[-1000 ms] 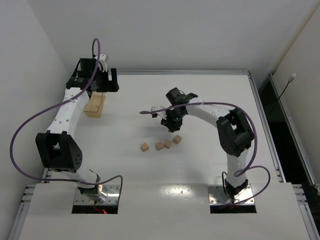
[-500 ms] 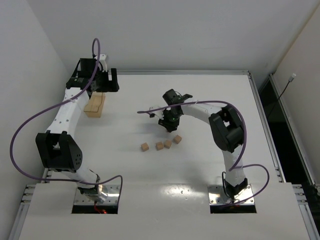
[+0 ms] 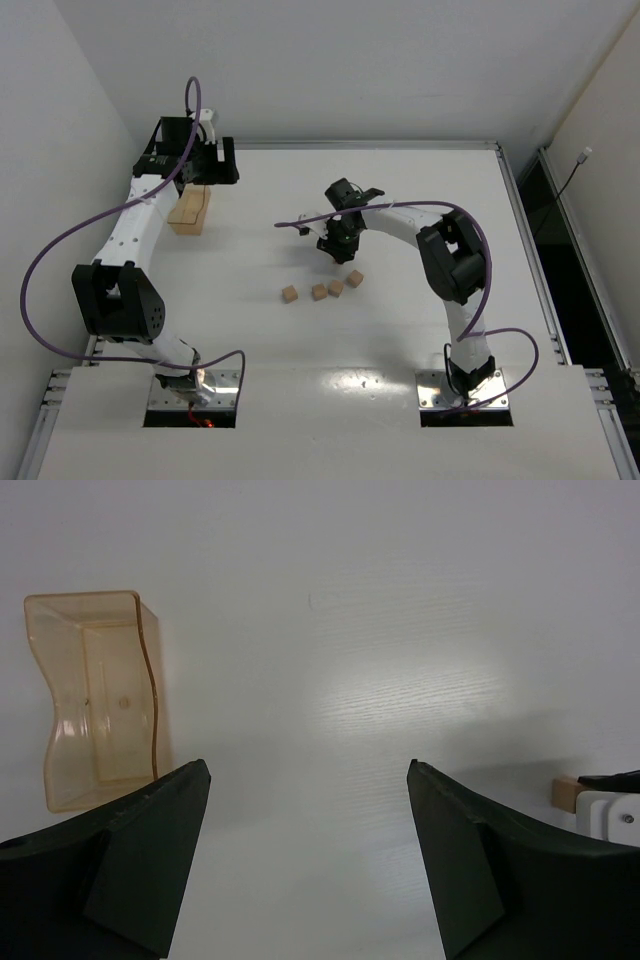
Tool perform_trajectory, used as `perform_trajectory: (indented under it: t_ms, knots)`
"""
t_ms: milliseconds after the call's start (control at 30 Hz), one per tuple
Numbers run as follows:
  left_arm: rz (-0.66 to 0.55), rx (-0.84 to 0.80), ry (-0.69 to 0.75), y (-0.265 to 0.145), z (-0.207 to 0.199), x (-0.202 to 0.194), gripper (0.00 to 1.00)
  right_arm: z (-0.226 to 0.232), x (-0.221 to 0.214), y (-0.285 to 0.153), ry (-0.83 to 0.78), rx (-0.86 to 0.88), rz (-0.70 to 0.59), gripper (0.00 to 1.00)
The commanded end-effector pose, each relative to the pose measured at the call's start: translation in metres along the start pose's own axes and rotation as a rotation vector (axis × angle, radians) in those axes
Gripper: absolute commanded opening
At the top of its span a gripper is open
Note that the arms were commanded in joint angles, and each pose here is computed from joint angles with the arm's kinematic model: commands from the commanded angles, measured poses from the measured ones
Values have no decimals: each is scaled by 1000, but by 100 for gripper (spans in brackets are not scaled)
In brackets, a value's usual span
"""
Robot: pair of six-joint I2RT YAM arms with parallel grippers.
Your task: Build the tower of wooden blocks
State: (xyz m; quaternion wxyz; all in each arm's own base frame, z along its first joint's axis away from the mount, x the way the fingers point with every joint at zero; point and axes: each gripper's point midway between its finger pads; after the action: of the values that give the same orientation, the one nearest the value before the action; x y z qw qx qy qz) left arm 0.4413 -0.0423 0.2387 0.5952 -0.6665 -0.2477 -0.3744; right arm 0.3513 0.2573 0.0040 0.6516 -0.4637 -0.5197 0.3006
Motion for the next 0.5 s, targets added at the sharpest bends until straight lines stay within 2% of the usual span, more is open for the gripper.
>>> perform_trajectory:
  t_ms: [0, 367, 467]
  knots:
    - [-40, -12, 4, -4, -1, 14, 78, -3, 9, 2, -43, -1, -11, 20]
    - [-41, -30, 4, -4, -4, 14, 78, 0, 5, 2, -123, 19, 27, 16]
    - [-41, -30, 4, -4, -4, 14, 78, 0, 4, 3, -120, 26, 35, 21]
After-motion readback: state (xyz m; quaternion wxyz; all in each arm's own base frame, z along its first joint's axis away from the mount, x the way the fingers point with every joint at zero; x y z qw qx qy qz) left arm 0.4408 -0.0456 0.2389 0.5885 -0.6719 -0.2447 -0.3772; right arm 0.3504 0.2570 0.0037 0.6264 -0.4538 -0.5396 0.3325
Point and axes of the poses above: each gripper's point midway between its finger pads, its own y axis out along the fingers, its own z axis along the line the jaws close on, x = y × z, and after that the axes turned 9 degrees about y, right-handed
